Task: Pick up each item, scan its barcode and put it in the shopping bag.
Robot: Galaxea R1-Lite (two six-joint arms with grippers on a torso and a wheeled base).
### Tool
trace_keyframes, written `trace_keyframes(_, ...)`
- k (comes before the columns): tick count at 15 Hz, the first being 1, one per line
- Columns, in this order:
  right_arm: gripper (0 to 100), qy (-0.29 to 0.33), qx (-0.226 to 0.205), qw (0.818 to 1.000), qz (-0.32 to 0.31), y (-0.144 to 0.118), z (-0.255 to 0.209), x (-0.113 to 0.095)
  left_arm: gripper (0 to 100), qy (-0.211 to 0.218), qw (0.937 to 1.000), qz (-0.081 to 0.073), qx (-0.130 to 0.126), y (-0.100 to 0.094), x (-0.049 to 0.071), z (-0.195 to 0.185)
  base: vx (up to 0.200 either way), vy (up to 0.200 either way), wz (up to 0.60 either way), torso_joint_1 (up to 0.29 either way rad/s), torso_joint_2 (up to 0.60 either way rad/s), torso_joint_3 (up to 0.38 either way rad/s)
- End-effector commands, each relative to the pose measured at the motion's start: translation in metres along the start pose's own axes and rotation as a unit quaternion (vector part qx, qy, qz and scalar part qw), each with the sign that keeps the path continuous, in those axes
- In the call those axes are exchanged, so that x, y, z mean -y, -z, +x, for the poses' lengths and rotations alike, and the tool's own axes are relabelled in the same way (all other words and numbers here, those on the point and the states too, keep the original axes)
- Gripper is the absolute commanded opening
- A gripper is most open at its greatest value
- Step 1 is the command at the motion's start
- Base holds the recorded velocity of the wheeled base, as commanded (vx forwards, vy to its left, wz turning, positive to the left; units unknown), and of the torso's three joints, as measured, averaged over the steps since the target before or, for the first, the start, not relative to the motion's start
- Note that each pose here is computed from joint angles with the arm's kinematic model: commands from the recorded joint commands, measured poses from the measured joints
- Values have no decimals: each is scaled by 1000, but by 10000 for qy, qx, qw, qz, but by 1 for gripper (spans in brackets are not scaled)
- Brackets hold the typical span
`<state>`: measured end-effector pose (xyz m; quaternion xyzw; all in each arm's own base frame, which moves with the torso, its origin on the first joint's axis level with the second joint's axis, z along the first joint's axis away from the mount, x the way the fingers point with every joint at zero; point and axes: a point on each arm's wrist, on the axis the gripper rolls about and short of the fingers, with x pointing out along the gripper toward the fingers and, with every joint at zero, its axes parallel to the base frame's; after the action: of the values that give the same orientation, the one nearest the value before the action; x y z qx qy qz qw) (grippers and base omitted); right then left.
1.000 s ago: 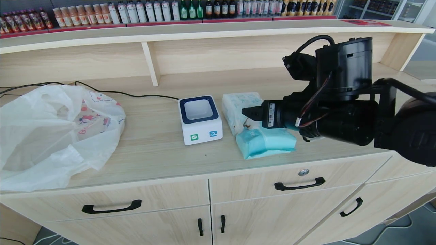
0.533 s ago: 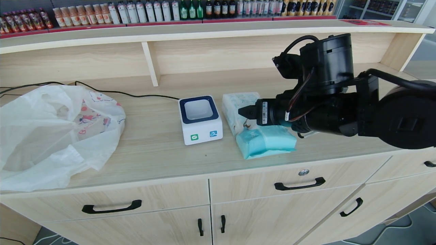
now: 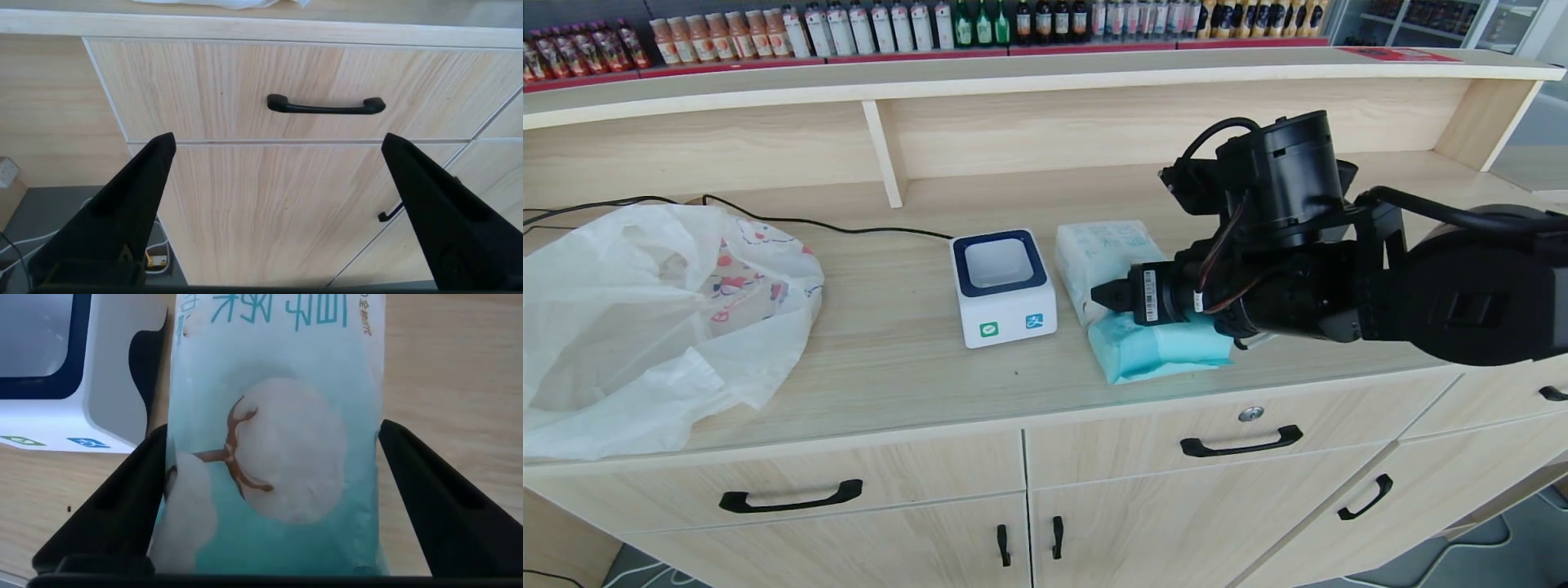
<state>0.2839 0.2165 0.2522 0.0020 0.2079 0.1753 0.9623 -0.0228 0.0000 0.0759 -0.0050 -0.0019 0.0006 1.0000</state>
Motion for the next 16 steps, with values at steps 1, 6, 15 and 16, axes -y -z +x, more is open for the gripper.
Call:
trace_keyframes(1, 100, 15, -55, 10000, -17, 3, 3, -1, 100, -1, 10000, -4, 4, 0, 0, 0, 0, 0, 0, 0, 0, 0)
trace_keyframes(6, 100, 61, -243, 9997, -59, 14, 6, 2, 100, -1, 10000, -4, -11, 0, 0, 0, 0, 0, 0, 0, 0, 0)
trace_keyframes(15, 100, 541, 56, 9985, -8, 34, 8, 7, 100, -1, 10000, -4, 4, 0, 0, 0, 0, 0, 0, 0, 0, 0)
trace_keyframes(16, 100, 545, 71, 9985, -11, 37, 7, 7, 100, -1, 10000, -4, -11, 0, 0, 0, 0, 0, 0, 0, 0, 0)
